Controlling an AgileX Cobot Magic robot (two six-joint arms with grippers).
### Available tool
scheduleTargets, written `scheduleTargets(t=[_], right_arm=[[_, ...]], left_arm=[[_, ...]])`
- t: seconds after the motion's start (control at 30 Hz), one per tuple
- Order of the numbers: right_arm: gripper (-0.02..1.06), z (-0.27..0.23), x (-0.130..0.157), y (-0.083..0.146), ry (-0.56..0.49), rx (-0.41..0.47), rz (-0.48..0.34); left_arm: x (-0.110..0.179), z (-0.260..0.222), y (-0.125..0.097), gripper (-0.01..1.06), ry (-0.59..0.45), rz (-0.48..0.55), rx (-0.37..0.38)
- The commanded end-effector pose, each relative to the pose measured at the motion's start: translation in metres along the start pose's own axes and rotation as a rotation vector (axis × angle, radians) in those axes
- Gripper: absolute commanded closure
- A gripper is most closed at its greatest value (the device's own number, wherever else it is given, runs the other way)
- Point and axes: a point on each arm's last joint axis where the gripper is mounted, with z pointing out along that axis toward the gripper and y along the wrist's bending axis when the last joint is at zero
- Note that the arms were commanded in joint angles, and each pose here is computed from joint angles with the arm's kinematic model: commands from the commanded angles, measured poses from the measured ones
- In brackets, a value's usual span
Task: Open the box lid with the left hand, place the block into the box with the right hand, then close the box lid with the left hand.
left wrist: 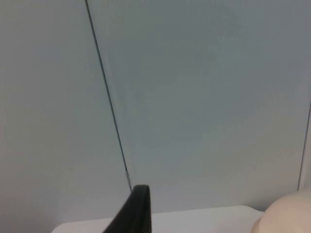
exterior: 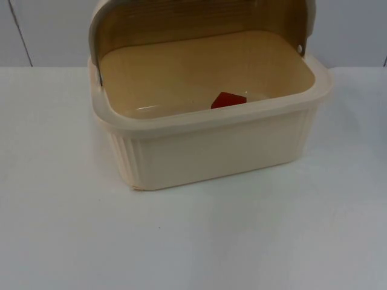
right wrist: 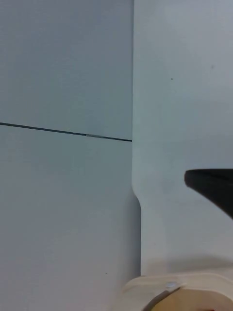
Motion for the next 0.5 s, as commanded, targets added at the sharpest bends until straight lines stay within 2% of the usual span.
scheduleTargets(t=[0.0, 0.2, 0.43, 0.47], right_arm=[[0.00, -0.003, -0.002, -0.001, -0.014, 0.006, 0.010], [0.00, -0.003, -0.002, -0.001, -0.014, 0.006, 0.012], [0.00, -0.003, -0.002, -0.001, -0.014, 0.006, 0.012], [0.00, -0.003, -0.002, -0.001, -0.014, 0.006, 0.012]], left_arm=[[-0.001, -0.001, 0.000, 0.03, -0.020, -0.003, 0.003], [0.000, 0.013, -0.003, 0.03, -0.017, 0.001, 0.012], [-0.002, 0.071, -0.009, 0.03, 0.054, 0.024, 0.024], [-0.005, 0.091, -0.011, 0.03, 0.071, 0.034, 0.026]])
